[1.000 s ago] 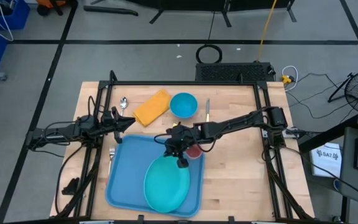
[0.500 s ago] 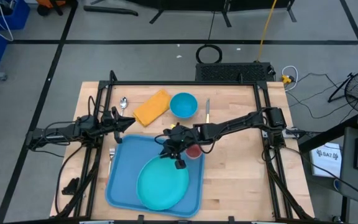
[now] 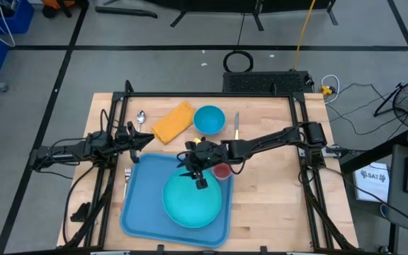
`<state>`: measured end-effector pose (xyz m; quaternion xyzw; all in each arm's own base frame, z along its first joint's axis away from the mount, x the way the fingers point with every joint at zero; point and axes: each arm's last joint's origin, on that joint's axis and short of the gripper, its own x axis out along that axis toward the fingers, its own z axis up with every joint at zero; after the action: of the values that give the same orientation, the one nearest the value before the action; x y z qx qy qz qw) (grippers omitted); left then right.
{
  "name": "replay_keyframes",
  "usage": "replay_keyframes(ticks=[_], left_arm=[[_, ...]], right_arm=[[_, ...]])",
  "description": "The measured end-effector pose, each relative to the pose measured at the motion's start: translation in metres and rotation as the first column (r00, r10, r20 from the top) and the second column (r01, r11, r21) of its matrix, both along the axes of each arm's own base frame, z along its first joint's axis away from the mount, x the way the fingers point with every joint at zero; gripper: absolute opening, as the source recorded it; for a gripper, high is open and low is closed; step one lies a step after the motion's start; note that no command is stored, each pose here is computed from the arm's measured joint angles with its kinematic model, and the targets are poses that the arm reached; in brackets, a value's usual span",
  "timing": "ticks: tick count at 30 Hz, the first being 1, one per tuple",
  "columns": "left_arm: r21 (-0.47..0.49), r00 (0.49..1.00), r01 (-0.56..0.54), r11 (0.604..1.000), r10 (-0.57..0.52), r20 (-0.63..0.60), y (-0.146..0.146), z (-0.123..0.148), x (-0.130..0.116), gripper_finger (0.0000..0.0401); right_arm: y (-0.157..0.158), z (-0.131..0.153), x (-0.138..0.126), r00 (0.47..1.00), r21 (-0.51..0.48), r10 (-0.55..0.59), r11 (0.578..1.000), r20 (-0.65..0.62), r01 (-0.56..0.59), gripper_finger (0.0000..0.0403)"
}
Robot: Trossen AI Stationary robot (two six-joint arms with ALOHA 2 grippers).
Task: Set up tray
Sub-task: Adjust the blue tray
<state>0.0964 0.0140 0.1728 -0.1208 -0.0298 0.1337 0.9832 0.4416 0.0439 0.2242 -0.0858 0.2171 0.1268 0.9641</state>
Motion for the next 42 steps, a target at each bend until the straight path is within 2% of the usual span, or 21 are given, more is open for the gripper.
replay_keyframes(ticks=[4,9,15,20,23,26,30,33,36,39,42], left_arm=[[-0.013,1.0,0.002,1.0,-0.002,0.001,0.0,0.0,0.0,0.0047],[-0.013,1.0,0.003,1.0,-0.003,-0.007,0.0,-0.001,0.0,0.0047],[-0.014,1.0,0.003,1.0,-0.003,-0.012,0.0,-0.001,0.0,0.0047],[-0.023,1.0,0.004,1.0,-0.004,-0.018,0.0,-0.002,0.0,0.0047],[-0.023,1.0,0.019,1.0,-0.02,-0.019,-0.001,-0.002,0.0,0.0047],[-0.023,0.999,0.027,0.999,-0.028,-0.022,-0.001,-0.002,0.0,0.0047],[-0.023,0.999,0.028,0.999,-0.029,-0.022,-0.001,-0.002,0.0,0.0047],[-0.027,0.999,0.043,0.999,-0.044,-0.025,-0.001,-0.002,0.0,0.0047],[-0.071,0.989,0.139,0.988,-0.142,-0.035,-0.004,-0.004,0.001,0.0047],[-0.121,0.972,0.218,0.968,-0.227,-0.067,-0.007,-0.008,0.003,0.0047],[-0.191,0.953,0.194,0.962,-0.231,-0.195,-0.009,-0.012,0.006,0.0044]], right_arm=[[0.005,0.023,-0.008,0.998,-0.099,-0.008,0.995,0.069,0.015,0.0159],[0.015,0.058,-0.027,0.993,-0.102,-0.007,0.995,0.121,0.019,0.0159],[0.033,0.07,-0.051,1.0,-0.107,-0.007,0.994,0.0,0.007,0.015],[0.038,0.062,-0.071,0.971,-0.191,-0.178,0.971,-0.161,0.147,0.0135],[0.039,0.052,-0.086,0.952,-0.226,-0.246,0.953,-0.181,0.203,0.0124],[0.036,0.053,-0.109,0.964,-0.157,-0.245,0.961,-0.107,0.226,0.0108],[0.022,0.053,-0.163,0.963,-0.02,-0.267,0.963,0.041,0.268,0.0082],[0.006,0.048,-0.211,0.938,0.104,-0.313,0.948,0.149,0.3,0.0067],[-0.007,0.037,-0.252,0.899,0.179,-0.367,0.927,0.238,0.331,0.0058],[-0.015,0.028,-0.279,0.858,0.211,-0.412,0.908,0.307,0.361,0.0053],[-0.02,0.024,-0.294,0.831,0.23,-0.425,0.903,0.359,0.362,0.005]])
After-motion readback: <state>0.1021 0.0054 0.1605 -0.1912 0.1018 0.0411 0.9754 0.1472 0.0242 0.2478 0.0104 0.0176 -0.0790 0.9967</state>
